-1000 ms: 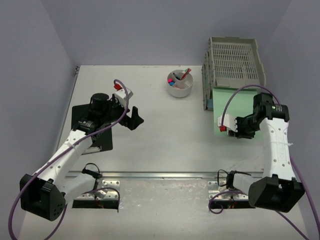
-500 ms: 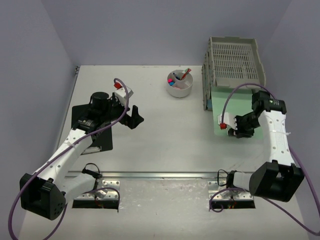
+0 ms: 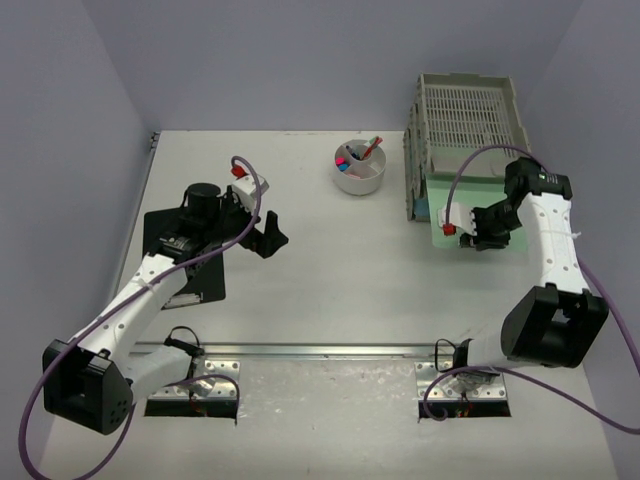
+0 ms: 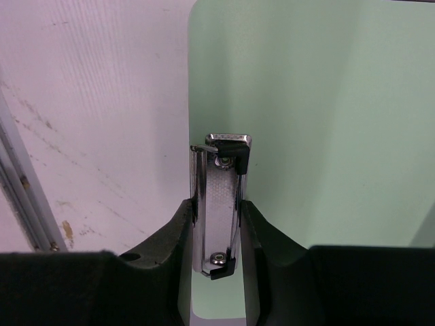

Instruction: Organize the desk

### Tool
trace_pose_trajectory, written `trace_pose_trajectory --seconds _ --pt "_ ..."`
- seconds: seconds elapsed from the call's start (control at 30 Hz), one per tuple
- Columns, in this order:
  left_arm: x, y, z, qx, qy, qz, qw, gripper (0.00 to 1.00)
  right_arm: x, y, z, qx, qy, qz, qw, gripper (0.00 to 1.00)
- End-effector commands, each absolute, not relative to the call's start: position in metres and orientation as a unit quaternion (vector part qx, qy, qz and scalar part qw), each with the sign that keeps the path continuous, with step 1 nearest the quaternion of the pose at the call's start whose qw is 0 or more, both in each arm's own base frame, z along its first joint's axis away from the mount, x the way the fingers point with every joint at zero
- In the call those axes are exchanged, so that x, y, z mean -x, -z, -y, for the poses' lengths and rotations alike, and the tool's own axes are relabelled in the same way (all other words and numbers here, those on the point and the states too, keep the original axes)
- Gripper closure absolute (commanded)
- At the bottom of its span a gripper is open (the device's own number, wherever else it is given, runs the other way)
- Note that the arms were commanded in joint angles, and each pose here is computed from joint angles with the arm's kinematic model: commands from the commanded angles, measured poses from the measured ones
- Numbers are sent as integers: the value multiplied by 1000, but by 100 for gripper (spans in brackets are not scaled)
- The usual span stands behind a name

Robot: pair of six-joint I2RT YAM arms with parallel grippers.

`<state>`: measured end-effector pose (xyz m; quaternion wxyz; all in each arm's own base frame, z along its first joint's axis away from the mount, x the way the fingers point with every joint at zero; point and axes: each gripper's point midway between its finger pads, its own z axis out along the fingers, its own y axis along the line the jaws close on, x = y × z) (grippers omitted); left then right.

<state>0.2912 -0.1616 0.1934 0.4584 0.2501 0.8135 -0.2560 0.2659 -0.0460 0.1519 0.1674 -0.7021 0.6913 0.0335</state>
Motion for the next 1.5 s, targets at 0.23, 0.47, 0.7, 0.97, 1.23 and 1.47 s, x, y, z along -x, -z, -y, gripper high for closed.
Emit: trace_pose_trajectory --seconds 0.23,0.47,0.7,0.97,1.23,1.47 --pt "-305 -215 165 -262 256 -793 487 0 -327 -161 59 721 17 -664 199 100" --pt "-305 -208 165 -258 257 -797 482 0 -349 -154 61 719 24 -663 209 100" --pt "-306 -206 165 -259 256 -799 478 0 -370 -149 58 717 26 -663 214 100" --pt "-306 -201 164 -259 251 -803 474 0 -398 -151 56 712 27 -666 220 100" --pt "-308 -197 164 -258 251 -805 472 0 -419 -154 54 710 42 -664 230 100" --pt "-307 -194 163 -259 248 -807 470 0 -427 -151 52 707 54 -663 239 97"
